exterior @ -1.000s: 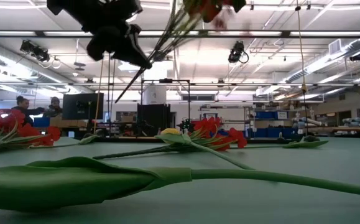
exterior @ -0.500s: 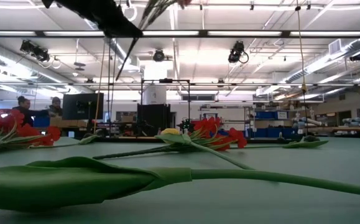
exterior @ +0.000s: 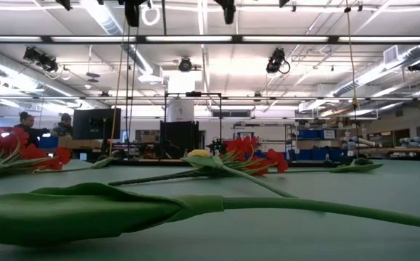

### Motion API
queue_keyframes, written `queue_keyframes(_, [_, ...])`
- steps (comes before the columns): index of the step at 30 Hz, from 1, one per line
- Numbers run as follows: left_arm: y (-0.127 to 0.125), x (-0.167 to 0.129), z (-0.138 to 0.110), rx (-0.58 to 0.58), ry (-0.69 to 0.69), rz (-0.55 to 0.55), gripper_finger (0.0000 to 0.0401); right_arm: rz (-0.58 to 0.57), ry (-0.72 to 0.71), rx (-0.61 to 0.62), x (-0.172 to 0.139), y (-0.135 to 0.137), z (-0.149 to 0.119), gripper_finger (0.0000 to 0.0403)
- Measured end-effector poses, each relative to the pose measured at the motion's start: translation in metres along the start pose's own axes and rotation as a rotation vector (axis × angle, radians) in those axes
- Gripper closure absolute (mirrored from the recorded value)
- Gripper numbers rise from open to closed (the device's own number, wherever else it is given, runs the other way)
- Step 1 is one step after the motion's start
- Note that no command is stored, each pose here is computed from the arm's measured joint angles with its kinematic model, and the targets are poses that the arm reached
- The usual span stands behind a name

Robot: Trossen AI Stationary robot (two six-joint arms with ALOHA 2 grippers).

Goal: Sort flowers into vase by color
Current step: Put the top red flowers into the yellow flower vase

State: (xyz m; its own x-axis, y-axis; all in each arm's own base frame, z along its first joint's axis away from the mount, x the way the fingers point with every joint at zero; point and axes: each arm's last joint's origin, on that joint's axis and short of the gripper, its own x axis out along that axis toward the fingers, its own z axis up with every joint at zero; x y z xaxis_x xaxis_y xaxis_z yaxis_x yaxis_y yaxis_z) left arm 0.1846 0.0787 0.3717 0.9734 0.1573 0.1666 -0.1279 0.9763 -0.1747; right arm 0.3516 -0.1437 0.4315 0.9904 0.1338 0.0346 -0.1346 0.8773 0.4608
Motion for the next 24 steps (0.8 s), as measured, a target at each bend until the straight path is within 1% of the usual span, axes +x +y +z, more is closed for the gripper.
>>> queue_keyframes(4, [0.005, 0.007, -0.005, -0.08, 0.013, 0.025, 0.0401, 0.046, -0.056, -0.19, 0.017, 0.014, -0.007, 0.0219])
queue_keyframes(6, [0.008, 0.013, -0.012, -0.111, 0.042, 0.034, 0.0401, 0.008, -0.066, -0.234, 0.021, 0.017, -0.01, 0.0219])
queue_keyframes(9, [0.008, 0.023, -0.019, -0.118, 0.051, 0.017, 0.0401, -0.074, -0.074, -0.278, 0.023, 0.017, -0.013, 0.0219])
queue_keyframes(12, [0.007, 0.031, -0.026, -0.117, 0.067, 0.002, 0.0401, -0.102, -0.076, -0.277, 0.023, 0.015, -0.013, 0.0219])
queue_keyframes(15, [0.004, 0.039, -0.03, -0.092, 0.057, -0.024, 0.0401, -0.129, -0.078, -0.268, 0.022, 0.013, -0.013, 0.0219])
queue_keyframes(22, [0.004, 0.04, -0.029, -0.073, 0.044, -0.026, 0.0401, -0.083, -0.032, -0.241, 0.022, 0.012, -0.016, 0.0219])
queue_keyframes(24, [0.004, 0.04, -0.03, -0.067, 0.045, -0.026, 0.0401, -0.081, -0.019, -0.257, 0.022, 0.013, -0.017, 0.0219])
